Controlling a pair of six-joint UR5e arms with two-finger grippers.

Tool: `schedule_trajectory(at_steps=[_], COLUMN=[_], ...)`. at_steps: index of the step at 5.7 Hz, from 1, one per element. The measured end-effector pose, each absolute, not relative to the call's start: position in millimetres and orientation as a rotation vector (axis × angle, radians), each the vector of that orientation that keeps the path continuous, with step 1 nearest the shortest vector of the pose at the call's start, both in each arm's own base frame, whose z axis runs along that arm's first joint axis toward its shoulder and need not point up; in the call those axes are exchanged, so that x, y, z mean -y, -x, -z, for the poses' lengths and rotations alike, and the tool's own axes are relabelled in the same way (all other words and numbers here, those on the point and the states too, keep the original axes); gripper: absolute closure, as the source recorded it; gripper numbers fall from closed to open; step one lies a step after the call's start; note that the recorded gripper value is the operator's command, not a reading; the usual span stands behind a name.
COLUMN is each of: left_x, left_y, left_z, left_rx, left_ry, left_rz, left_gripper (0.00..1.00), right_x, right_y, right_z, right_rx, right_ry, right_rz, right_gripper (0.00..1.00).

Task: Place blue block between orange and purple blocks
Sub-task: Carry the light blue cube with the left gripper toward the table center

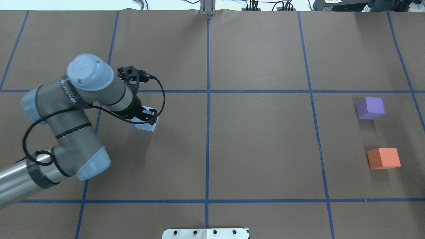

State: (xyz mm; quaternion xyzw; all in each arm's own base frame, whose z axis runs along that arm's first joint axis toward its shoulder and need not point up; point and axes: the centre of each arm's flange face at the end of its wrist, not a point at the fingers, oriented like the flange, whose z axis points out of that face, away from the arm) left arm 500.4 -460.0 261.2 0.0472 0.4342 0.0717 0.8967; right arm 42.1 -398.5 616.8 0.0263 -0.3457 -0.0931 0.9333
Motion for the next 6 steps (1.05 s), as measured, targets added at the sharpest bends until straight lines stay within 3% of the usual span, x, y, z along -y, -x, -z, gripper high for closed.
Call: schedule_trajectory(at_steps=[1,2,3,6], left_x=[463,468,471,470], left_y=[-559,-605,-626,-638], left_z=[-213,-180,-166,-160], left_rx=[-0.887,-0.865,-0.851,-0.824], left_ry=[-0.058,-0.039,-0.031,-0.081], left_rz=[-0.083,-0.035,-0.014,0.007], left_gripper=[0.72,0.43,0.0,0.0], right_x=[399,399,399,408], right_y=[-42,-42,-42,-42], right_z=[-617,-618,-619,-607], right_rx=[0.707,0.707,0.707,0.703], right_ry=[-0.053,-0.051,-0.05,-0.08], right_rz=[0.19,0.188,0.188,0.198], right_gripper=[0.0,0.0,0.0,0.0])
